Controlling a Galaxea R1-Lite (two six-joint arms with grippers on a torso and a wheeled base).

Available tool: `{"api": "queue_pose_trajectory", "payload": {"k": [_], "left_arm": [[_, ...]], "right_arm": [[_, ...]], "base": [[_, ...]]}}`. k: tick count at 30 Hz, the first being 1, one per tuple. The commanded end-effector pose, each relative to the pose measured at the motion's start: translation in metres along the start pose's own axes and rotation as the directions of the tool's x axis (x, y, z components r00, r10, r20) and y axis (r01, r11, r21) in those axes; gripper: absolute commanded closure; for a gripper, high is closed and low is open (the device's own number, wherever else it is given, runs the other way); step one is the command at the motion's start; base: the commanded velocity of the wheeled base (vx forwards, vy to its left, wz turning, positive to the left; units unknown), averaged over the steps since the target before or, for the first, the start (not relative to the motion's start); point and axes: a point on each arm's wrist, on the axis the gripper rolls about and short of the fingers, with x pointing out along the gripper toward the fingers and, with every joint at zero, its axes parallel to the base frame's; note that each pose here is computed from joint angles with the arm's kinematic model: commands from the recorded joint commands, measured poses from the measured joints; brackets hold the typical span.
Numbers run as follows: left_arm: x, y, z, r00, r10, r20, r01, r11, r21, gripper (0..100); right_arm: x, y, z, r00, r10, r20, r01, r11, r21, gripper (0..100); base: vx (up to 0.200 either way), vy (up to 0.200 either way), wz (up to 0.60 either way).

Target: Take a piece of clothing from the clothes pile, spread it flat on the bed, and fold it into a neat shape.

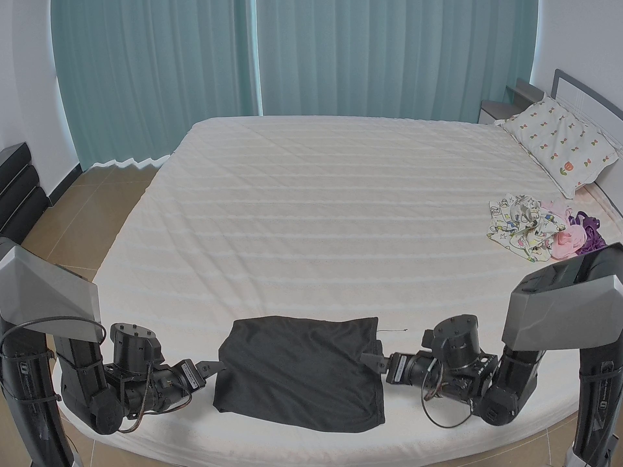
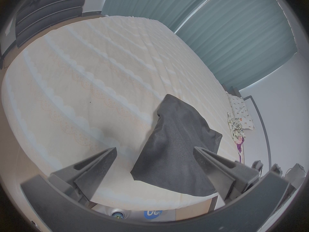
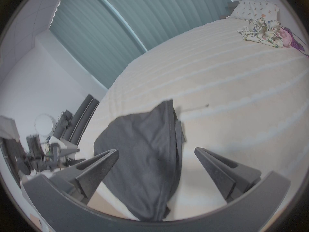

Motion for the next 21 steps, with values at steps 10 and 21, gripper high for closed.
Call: {"api": "queue_pose_trajectory", "payload": {"k": [10, 21], "left_arm": [[0.002, 0.002, -0.002, 1.000, 0.014, -0.010, -0.014, 1.000, -0.003, 0], [0.004, 0.003, -0.002, 1.000, 0.015, -0.011, -0.015, 1.000, -0.002, 0]], "right_arm": [[0.111, -0.001, 0.048, 0.998, -0.060, 0.030, 0.056, 0.991, 0.122, 0], [0.123, -0.006, 0.050, 0.996, -0.084, 0.025, 0.080, 0.988, 0.132, 100]], "base": [[0.000, 0.000, 0.00], [0.000, 0.000, 0.00]]}}
